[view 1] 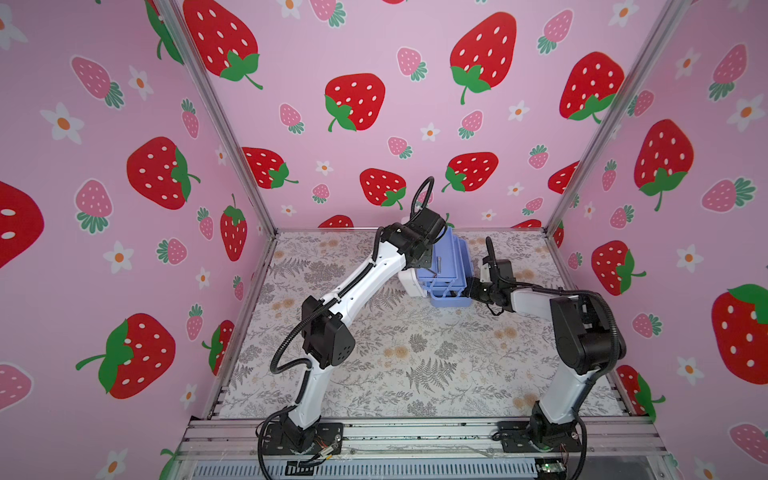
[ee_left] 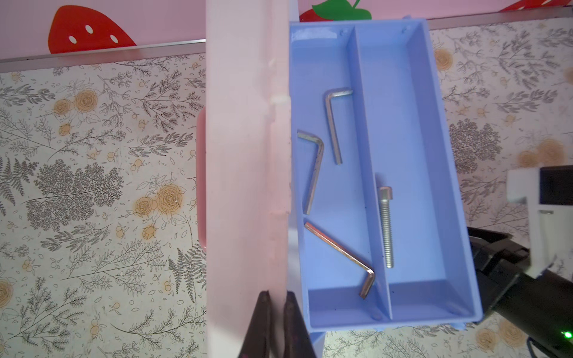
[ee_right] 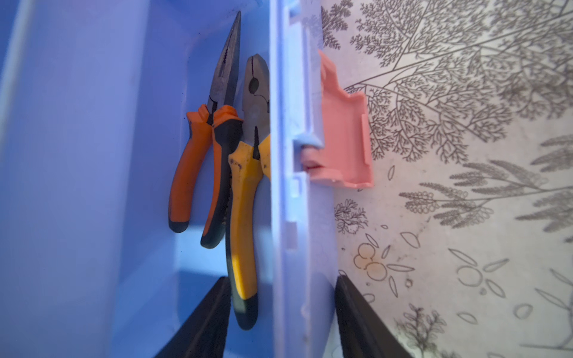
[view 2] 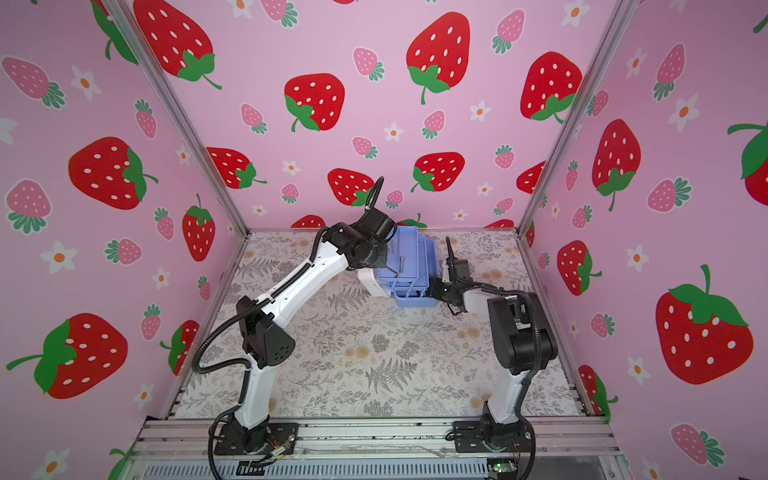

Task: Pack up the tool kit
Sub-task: 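Swing the white lid down with the left gripper while the right steadies the box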

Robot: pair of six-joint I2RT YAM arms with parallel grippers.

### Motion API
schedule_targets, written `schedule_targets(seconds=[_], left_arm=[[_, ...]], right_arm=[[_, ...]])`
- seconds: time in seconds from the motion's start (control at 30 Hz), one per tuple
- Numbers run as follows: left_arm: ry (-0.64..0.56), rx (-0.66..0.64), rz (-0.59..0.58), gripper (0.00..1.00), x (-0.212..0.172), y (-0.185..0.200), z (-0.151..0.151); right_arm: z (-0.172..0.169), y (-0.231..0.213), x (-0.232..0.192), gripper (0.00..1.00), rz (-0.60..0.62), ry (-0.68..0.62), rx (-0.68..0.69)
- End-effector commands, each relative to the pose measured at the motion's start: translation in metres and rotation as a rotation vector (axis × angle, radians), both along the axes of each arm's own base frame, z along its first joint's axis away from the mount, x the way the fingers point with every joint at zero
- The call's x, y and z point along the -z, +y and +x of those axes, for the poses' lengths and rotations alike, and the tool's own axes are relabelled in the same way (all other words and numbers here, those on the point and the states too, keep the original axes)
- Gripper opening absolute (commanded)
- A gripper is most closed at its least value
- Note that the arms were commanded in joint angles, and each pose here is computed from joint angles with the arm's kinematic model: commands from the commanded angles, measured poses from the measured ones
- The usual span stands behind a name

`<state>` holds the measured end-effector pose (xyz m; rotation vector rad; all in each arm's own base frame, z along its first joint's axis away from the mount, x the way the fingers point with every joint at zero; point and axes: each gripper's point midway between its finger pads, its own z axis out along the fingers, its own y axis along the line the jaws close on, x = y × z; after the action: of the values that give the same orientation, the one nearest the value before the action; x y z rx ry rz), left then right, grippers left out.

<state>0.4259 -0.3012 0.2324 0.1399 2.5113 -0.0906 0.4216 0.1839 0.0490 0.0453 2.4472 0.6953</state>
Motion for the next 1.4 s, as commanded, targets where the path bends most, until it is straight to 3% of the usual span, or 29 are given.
schedule_targets(seconds=[0.0,0.13,0.53,0.8,1.17,1.37], left_arm=[[0.057,0.24,-0.294,0.1,-0.027,-0.095,-0.042],[0.077,0.261,-0.333,0.15,-0.022,-0.113,-0.048],[0.098,0.331,-0.466,0.45,-0.026,-0.153,-0.056],[0.083,0.423,-0.567,0.48,-0.044,-0.17,-0.064],[0.103,0.49,-0.68,0.49,-0.038,-0.198,-0.054],[0.083,0.553,-0.784,0.49,-0.067,-0.211,-0.058]], right_arm=[[-0.017,0.012,0.011,0.56,0.016,0.066,-0.065],[-0.017,0.013,0.013,0.56,0.028,0.076,-0.07],[-0.017,0.016,0.014,0.56,0.049,0.087,-0.081],[-0.018,0.015,0.016,0.56,0.054,0.095,-0.081],[-0.017,0.013,0.016,0.56,0.062,0.1,-0.077],[-0.017,0.013,0.019,0.56,0.06,0.106,-0.075]])
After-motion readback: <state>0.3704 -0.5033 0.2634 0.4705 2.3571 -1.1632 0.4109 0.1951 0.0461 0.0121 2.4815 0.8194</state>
